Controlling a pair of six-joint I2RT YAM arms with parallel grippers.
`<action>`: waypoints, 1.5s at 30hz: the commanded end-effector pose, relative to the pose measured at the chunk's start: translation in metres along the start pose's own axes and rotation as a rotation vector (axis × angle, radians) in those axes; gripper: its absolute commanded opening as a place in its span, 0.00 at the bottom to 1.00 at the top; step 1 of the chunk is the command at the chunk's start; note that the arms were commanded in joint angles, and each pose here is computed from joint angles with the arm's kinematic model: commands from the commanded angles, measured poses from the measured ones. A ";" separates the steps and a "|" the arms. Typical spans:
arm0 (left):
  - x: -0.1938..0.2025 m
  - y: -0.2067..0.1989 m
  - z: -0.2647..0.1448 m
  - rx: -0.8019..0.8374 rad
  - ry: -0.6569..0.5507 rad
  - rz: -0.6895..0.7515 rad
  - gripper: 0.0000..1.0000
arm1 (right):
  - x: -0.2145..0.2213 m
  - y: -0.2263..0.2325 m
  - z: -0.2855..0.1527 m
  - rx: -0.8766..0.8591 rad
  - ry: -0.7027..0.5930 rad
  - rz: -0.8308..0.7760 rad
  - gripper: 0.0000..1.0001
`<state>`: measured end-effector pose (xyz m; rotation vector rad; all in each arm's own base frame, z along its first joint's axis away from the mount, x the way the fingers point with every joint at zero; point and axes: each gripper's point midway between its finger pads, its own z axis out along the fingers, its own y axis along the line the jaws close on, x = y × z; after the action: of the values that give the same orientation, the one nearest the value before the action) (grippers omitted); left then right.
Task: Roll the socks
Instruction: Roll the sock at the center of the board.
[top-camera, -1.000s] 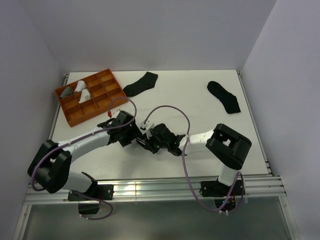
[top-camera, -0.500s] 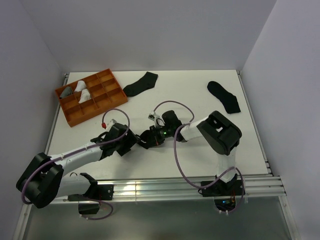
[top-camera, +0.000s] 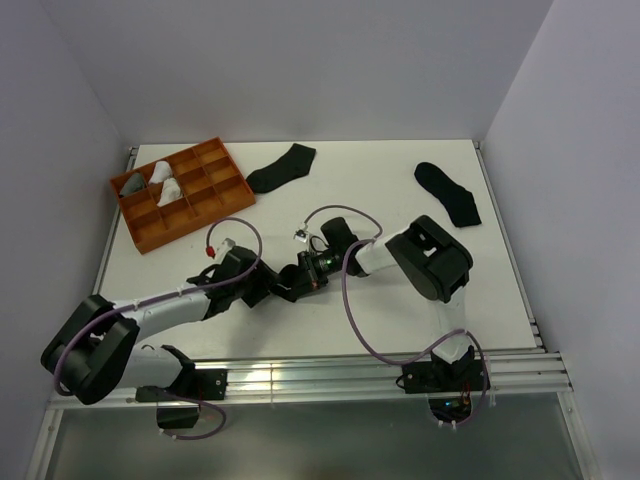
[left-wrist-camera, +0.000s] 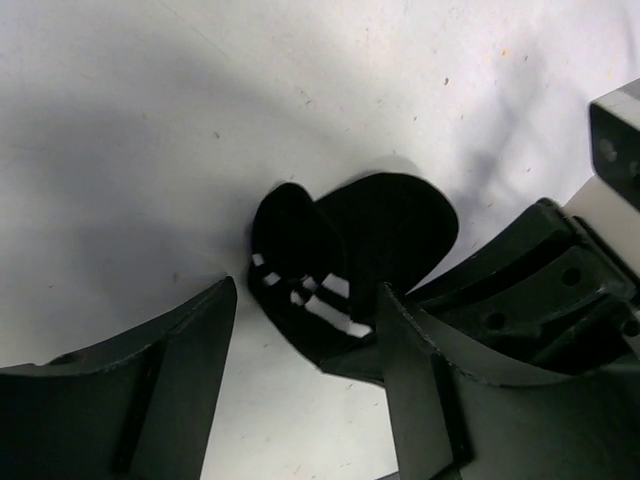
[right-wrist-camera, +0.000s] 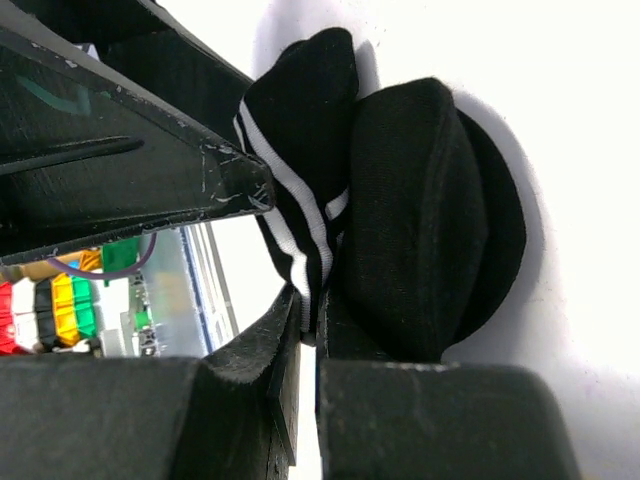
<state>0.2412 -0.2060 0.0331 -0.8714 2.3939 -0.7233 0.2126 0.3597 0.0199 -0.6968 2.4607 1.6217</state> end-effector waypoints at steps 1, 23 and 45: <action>-0.003 0.005 0.007 -0.037 -0.024 -0.012 0.63 | 0.002 -0.002 0.002 -0.006 0.029 0.046 0.00; -0.002 0.027 0.016 -0.355 0.093 0.283 0.33 | -0.044 0.024 -0.043 0.391 -0.288 -0.382 0.44; 0.002 0.009 0.030 -0.407 0.209 0.411 0.35 | -0.034 0.031 -0.012 0.867 -0.368 -0.858 0.45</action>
<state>0.2667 -0.2209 0.0177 -0.4710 2.7689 -0.2672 0.2168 0.3573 0.0435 -0.9948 1.9413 0.3453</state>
